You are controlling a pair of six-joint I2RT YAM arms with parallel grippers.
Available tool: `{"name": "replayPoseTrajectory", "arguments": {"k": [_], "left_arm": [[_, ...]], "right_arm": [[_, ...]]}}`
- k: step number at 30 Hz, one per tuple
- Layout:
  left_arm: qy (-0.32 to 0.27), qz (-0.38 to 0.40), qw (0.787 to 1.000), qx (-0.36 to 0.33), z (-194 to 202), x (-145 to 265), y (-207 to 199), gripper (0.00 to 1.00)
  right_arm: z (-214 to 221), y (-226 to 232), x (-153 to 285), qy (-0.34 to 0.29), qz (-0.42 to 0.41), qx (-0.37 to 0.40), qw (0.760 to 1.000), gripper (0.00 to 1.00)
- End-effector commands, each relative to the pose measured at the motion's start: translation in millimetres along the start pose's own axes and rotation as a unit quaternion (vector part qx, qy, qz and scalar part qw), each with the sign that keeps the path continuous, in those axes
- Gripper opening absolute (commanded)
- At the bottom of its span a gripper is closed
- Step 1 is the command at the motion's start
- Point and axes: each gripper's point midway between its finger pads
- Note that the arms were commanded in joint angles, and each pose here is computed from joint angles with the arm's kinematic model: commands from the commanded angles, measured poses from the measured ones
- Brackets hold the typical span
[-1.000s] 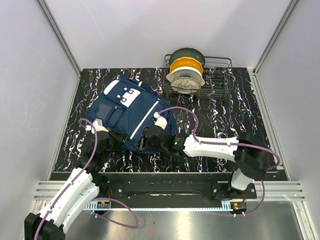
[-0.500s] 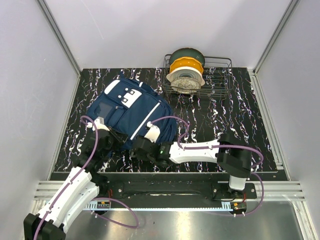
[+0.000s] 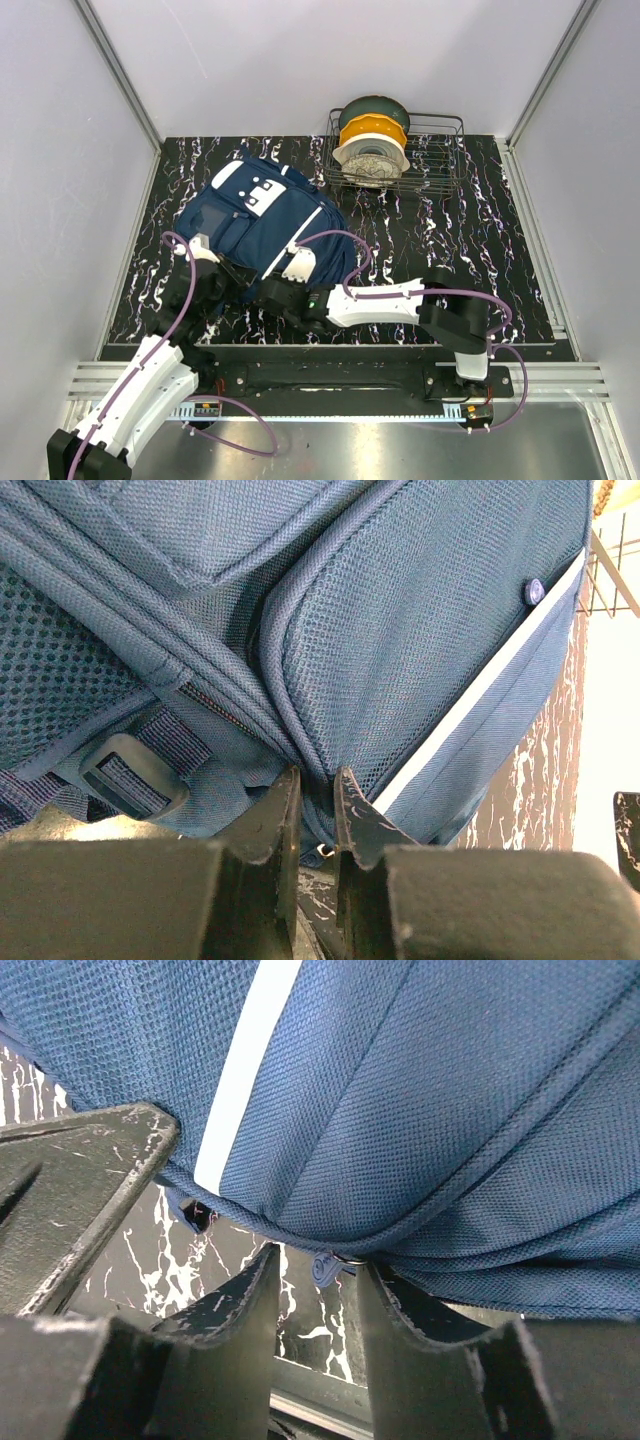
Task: Pack the student bag
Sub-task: Zip the student bag at the center of the board.
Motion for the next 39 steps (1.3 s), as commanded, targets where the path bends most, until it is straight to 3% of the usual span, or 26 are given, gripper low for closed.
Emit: {"name": "replayPoseTrajectory", "arguments": {"k": [1, 2, 8, 12, 13, 20, 26, 36, 39], "left_arm": [[0.002, 0.091, 0.996, -0.021, -9, 13, -43, 0.00], [0.003, 0.091, 0.996, -0.020, -9, 13, -43, 0.00], [0.004, 0.098, 0.995, -0.018, -9, 15, -47, 0.00], [0.004, 0.100, 0.995, -0.019, -11, 16, -49, 0.00], [0.000, 0.099, 0.995, -0.020, -13, 17, -50, 0.00], [-0.004, 0.069, 0.997, -0.035, -14, 17, -38, 0.00], [-0.005, 0.052, 0.997, -0.057, -17, 18, -32, 0.00], [0.003, 0.019, 0.997, -0.079, -18, 19, -19, 0.00], [0.002, 0.015, 0.997, -0.076, -18, 19, -16, 0.00]], "right_arm": [[-26, 5, -12, -0.053, 0.008, -0.007, 0.999, 0.39], [-23, 2, -14, -0.048, 0.011, -0.007, 0.999, 0.35], [-18, -8, -20, -0.054, 0.026, -0.023, 0.998, 0.33], [-20, -4, -18, -0.061, -0.001, -0.038, 0.997, 0.12], [-25, -1, -15, -0.065, -0.007, -0.036, 0.997, 0.00], [-46, -8, 16, -0.073, -0.021, 0.069, 0.995, 0.00], [-69, -65, 42, -0.100, 0.028, 0.129, 0.986, 0.00], [-119, -163, 51, -0.123, 0.125, 0.137, 0.975, 0.00], [-139, -165, 58, -0.140, 0.120, 0.163, 0.969, 0.00]]}}
Point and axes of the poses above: each gripper's point midway between its finger pads, its own x axis back along the fingers, its own y axis along the line the jaws close on, z = x × y, and after that the axes turned 3 degrees about -x, right-handed
